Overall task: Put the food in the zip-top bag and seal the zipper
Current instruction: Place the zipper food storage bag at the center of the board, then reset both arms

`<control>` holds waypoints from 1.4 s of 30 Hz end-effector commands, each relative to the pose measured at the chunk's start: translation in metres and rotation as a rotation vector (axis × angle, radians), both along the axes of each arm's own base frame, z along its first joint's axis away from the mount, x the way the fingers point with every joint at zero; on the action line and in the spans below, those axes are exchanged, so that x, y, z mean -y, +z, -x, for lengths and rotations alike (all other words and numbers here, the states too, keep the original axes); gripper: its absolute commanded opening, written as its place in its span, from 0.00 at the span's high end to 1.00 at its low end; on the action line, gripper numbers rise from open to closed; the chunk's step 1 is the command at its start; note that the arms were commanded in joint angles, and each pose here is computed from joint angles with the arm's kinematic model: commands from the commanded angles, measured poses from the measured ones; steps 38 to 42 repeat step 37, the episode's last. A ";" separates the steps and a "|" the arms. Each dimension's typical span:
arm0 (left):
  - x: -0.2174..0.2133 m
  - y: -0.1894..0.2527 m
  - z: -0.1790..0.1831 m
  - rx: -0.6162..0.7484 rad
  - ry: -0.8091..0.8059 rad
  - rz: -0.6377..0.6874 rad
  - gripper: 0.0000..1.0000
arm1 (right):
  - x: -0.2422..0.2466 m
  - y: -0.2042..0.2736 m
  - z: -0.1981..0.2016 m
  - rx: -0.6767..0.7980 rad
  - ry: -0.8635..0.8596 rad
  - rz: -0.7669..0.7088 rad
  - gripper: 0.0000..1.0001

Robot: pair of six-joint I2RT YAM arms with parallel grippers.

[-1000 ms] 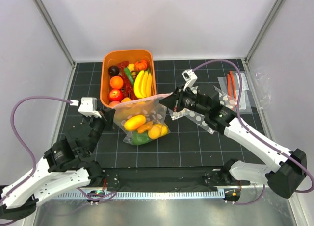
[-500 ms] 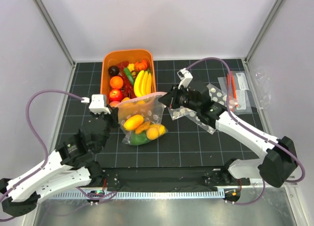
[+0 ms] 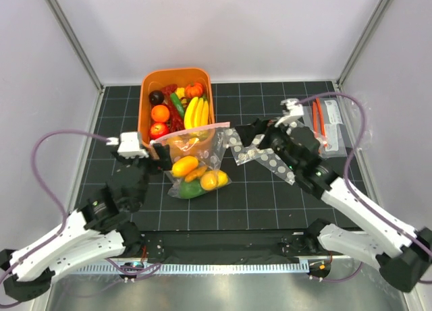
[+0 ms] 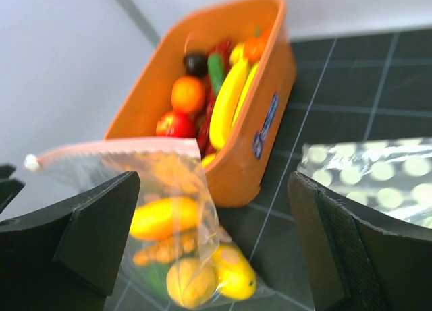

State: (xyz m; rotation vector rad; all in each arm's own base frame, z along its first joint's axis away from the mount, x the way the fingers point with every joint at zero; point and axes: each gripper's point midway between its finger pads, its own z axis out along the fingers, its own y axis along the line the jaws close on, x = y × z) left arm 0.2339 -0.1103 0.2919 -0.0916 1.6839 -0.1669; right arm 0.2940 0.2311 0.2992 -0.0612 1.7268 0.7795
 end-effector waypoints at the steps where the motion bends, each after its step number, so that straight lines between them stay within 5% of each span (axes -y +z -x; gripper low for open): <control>1: -0.030 0.029 0.012 0.119 0.057 0.160 0.09 | 0.049 0.039 0.000 0.124 -0.213 -0.055 0.00; 8: -0.068 0.028 0.032 0.245 0.111 0.374 0.03 | 0.100 0.043 0.011 0.153 -0.418 -0.106 0.01; 17: -0.081 0.037 0.053 0.367 0.026 0.605 0.00 | 0.106 0.041 0.013 0.156 -0.440 -0.119 0.00; 42: -0.035 0.036 0.048 0.288 -0.139 0.487 0.00 | 0.086 0.029 0.010 0.131 -0.350 -0.089 0.00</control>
